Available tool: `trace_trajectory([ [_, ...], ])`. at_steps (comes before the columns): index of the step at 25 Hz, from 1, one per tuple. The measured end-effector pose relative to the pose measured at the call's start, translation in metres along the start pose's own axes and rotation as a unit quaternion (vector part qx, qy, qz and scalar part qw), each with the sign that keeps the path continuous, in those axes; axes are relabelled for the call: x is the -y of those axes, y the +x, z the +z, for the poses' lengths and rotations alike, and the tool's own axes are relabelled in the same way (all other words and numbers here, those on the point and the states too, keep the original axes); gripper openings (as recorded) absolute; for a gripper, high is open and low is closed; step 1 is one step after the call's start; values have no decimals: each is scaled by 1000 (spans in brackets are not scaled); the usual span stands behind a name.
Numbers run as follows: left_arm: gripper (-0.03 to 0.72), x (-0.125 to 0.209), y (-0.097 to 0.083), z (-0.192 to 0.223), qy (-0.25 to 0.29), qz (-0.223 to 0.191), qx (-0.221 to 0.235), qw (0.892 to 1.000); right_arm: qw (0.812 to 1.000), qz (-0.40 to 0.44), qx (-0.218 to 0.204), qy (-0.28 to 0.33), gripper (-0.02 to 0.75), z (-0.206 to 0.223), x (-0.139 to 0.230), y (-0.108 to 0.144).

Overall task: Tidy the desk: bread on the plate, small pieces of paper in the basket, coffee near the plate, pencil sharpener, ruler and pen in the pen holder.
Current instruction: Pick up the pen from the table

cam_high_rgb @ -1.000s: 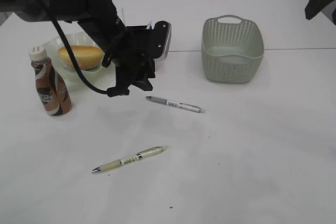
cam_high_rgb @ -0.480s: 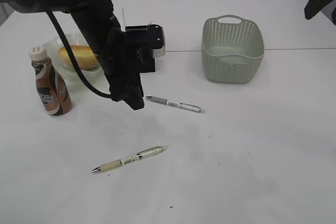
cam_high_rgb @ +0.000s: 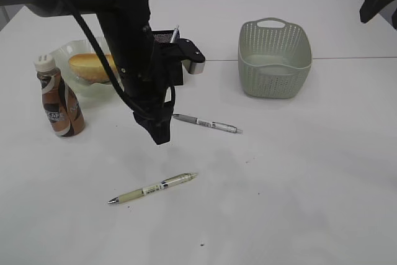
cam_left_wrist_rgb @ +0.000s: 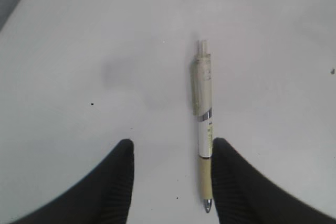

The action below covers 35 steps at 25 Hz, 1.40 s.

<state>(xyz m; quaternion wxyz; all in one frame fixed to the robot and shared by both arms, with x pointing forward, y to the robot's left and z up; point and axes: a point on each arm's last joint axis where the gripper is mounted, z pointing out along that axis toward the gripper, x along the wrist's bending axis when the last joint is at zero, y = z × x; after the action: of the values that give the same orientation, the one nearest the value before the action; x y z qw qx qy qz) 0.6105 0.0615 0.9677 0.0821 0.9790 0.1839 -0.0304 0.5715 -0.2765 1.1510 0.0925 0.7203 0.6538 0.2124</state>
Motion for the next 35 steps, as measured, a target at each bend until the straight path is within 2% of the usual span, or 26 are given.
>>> trace_trajectory([
  [4, 363, 0, 0, 0, 0, -49, 0, 999, 1000, 0, 0, 0, 365, 0, 0, 0],
  [8, 364, -2, -3, 0, -11, -69, 15, 997, 1000, 0, 0, 0, 365, 0, 0, 0],
  [20, 373, -8, -10, 45, 24, -74, 54, 996, 1000, 0, 1, 0, 365, 0, 0, 0],
  [24, 375, -6, -8, 50, 35, -79, 49, 995, 1000, 0, 1, 0, 365, 0, 0, 0],
  [31, 375, 14, -15, 73, 89, -85, 63, 990, 1000, -3, 9, -1, 365, 0, 0, -2],
  [35, 375, 16, -14, 75, 95, -83, 60, 990, 1000, -3, 10, -1, 365, 0, 0, -2],
])
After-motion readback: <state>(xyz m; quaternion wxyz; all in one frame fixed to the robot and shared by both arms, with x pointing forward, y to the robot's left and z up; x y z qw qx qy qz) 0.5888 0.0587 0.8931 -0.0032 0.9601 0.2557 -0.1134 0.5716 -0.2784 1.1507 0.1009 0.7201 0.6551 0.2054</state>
